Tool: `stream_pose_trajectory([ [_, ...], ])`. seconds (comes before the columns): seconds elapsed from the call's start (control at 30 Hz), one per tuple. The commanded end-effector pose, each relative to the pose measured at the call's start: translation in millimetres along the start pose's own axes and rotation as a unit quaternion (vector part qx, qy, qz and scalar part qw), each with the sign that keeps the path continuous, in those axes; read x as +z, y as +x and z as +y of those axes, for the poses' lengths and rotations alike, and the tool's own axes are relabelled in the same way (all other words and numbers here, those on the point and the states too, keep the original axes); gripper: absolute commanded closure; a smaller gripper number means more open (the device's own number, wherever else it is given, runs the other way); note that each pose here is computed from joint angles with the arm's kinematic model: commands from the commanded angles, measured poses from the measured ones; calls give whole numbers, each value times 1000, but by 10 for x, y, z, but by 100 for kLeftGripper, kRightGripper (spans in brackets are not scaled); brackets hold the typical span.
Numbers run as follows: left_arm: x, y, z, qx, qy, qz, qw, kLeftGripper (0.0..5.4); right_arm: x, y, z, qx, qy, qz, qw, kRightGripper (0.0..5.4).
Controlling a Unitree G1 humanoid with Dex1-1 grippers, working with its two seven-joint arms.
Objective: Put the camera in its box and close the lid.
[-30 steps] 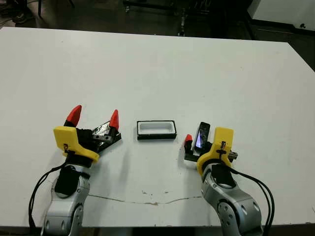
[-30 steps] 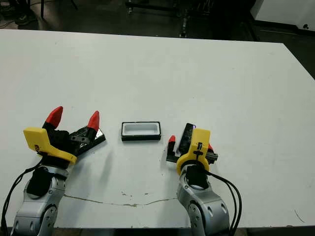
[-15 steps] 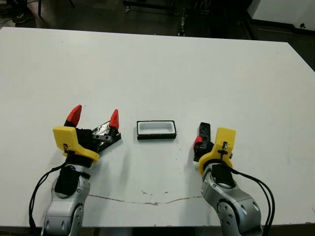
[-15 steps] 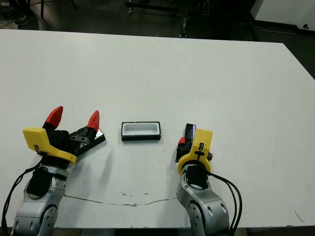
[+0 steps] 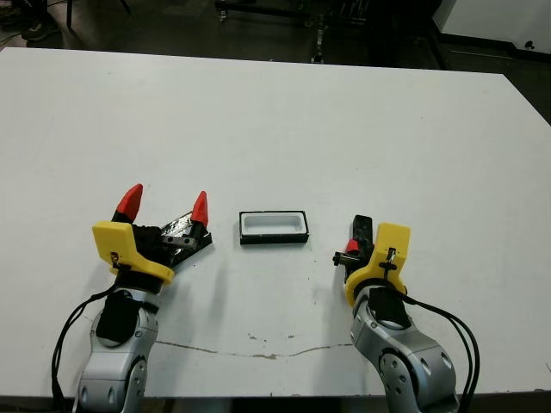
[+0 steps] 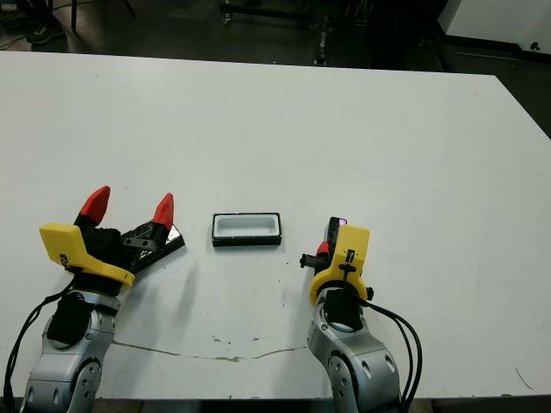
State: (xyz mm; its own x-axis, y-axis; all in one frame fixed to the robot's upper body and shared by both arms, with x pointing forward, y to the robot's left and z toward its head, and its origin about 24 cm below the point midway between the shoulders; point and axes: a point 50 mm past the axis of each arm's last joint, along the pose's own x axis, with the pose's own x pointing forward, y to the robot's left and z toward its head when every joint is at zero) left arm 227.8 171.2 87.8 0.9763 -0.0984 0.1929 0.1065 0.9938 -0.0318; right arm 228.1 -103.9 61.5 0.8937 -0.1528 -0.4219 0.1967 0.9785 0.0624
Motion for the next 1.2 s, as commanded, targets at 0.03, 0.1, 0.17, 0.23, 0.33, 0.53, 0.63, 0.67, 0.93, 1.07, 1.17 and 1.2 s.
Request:
stream_pose_trajectory([
  [0.03,-6,-20,0,6,0,2,1000,0,-54,-56,99,10,29,16,999,374],
  [0.1,-7,-19,-3,6,3,2,1000,0,-32,-61,74,14,19,1,1000,374],
  [0.17,-10,-20,-2,6,5,2,1000,0,6,-70,34,18,9,-22,1000,374],
  [0.23,-11,-25,-2,8,6,3,1000,0,70,-79,-31,35,-1,-53,998,374],
  [0.33,-10,-30,-6,8,3,1,1000,0,228,-87,-154,92,-15,-112,989,374],
  [0.53,-9,-42,-18,9,-3,3,1000,0,667,-70,-352,221,-51,-193,955,374],
  [0.63,-6,-48,-32,7,-9,4,1000,0,910,-11,-413,280,-58,-202,937,374],
  [0.67,-5,-51,-34,6,-10,4,1000,0,972,17,-429,291,-66,-201,933,374],
  [0.93,2,-64,-23,8,-8,3,1000,0,1393,270,-512,410,-150,-160,885,374],
  [1.07,5,-67,-20,11,-8,4,1000,0,1543,417,-529,453,-192,-115,863,374],
  [1.17,10,-67,-17,11,-6,3,1000,0,1661,515,-527,480,-227,-81,843,374],
  [1.2,12,-67,-16,13,-6,3,1000,0,1699,542,-522,487,-243,-73,836,374],
])
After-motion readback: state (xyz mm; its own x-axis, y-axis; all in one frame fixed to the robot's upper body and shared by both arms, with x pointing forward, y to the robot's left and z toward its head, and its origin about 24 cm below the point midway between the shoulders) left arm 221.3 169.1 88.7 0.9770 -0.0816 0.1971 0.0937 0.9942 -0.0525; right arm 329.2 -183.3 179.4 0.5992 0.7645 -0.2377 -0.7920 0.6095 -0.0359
